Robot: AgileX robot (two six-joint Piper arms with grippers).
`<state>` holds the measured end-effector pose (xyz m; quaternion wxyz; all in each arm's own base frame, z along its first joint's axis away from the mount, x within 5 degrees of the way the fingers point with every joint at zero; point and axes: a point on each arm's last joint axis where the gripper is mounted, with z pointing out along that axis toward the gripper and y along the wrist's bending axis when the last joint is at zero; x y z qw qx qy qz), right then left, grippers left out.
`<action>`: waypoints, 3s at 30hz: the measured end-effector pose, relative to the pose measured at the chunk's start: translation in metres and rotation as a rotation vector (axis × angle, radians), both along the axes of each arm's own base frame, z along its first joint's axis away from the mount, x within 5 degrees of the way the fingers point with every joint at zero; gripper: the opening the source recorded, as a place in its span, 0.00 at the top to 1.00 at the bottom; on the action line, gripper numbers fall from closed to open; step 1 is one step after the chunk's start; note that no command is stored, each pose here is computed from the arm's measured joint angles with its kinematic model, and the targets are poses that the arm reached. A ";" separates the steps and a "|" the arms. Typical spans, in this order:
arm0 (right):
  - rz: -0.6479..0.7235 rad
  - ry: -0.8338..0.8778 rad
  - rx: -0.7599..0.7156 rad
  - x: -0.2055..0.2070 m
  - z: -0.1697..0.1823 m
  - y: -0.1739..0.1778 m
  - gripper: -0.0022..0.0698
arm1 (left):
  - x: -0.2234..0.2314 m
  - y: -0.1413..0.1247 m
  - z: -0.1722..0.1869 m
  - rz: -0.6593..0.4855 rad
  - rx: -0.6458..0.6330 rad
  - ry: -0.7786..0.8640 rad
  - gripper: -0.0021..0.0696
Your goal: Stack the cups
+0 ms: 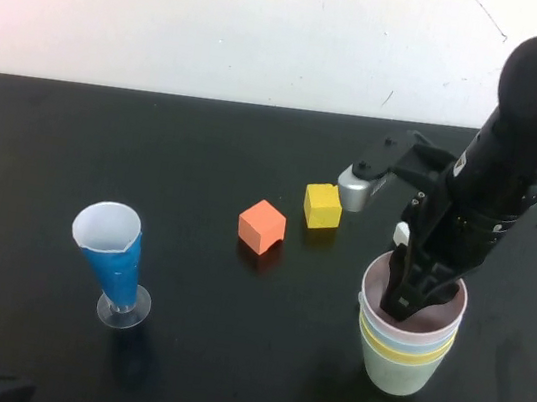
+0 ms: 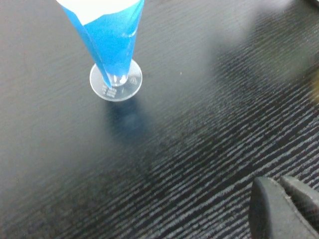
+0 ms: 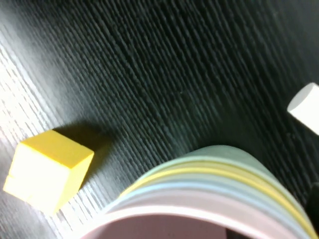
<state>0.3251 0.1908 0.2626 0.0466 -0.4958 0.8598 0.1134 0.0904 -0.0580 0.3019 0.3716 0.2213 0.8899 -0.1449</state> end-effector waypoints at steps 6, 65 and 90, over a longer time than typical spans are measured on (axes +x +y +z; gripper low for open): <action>-0.001 -0.017 0.011 0.002 0.005 0.000 0.63 | -0.001 0.001 -0.001 0.011 -0.001 0.019 0.97; -0.122 -0.527 0.205 -0.096 0.183 -0.064 0.33 | -0.005 0.009 -0.003 0.078 -0.062 -0.124 0.97; -0.183 -1.063 0.569 -0.247 0.052 -0.137 0.95 | -0.024 0.026 -0.068 0.106 -0.175 -0.470 0.97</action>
